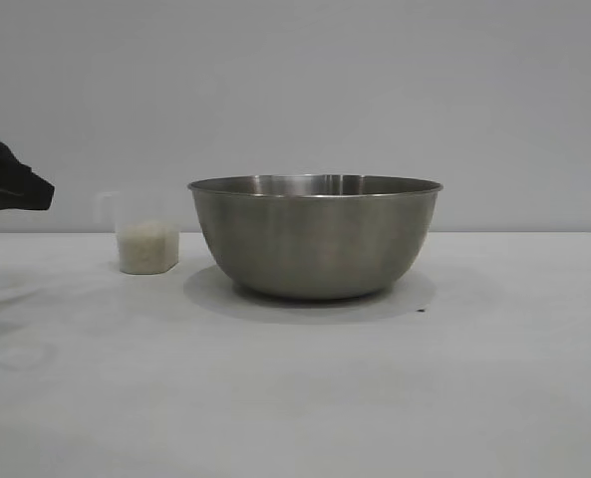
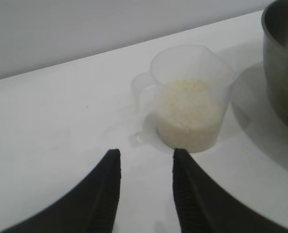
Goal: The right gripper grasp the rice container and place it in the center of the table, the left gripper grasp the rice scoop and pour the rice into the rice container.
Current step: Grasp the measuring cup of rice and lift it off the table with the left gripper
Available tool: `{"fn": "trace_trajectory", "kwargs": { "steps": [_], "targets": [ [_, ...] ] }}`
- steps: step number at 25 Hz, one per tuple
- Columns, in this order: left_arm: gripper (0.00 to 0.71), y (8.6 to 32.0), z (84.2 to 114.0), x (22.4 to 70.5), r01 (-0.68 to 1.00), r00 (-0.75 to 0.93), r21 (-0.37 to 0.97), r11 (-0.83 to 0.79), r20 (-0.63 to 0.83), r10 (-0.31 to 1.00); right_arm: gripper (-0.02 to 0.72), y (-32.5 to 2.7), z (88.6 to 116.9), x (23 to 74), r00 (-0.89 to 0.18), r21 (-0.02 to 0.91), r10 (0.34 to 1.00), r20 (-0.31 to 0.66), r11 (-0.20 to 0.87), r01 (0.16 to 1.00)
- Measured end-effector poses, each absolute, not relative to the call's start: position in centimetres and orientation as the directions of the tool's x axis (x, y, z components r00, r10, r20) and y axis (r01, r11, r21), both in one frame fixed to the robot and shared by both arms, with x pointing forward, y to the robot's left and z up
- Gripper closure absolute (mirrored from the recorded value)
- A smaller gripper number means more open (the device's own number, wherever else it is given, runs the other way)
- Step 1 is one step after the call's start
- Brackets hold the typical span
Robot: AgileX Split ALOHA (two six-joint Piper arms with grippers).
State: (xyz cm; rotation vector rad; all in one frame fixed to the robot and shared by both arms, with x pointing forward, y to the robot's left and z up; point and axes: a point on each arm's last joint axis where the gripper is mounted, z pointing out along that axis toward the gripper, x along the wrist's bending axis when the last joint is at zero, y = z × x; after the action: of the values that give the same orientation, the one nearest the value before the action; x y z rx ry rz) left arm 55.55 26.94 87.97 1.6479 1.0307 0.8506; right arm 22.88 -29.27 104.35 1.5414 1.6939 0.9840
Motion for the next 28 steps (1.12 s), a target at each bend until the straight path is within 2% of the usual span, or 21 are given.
{"fn": "trace_trajectory", "kwargs": {
  "steps": [10, 28],
  "targets": [
    [0.41, 27.0, 88.5, 56.8, 0.214, 0.377, 0.97, -0.119, 0.03, 0.926, 0.432, -29.3, 104.3, 22.9, -0.11, 0.856, 0.994, 0.028, 0.033, 0.516],
    [0.41, 27.0, 85.0, 59.8, 0.234, 0.371, 0.969, -0.076, -0.017, 0.929, 0.432, -29.3, 104.3, 22.9, -0.11, 0.856, 0.994, 0.028, 0.033, 0.516]
  ]
}}
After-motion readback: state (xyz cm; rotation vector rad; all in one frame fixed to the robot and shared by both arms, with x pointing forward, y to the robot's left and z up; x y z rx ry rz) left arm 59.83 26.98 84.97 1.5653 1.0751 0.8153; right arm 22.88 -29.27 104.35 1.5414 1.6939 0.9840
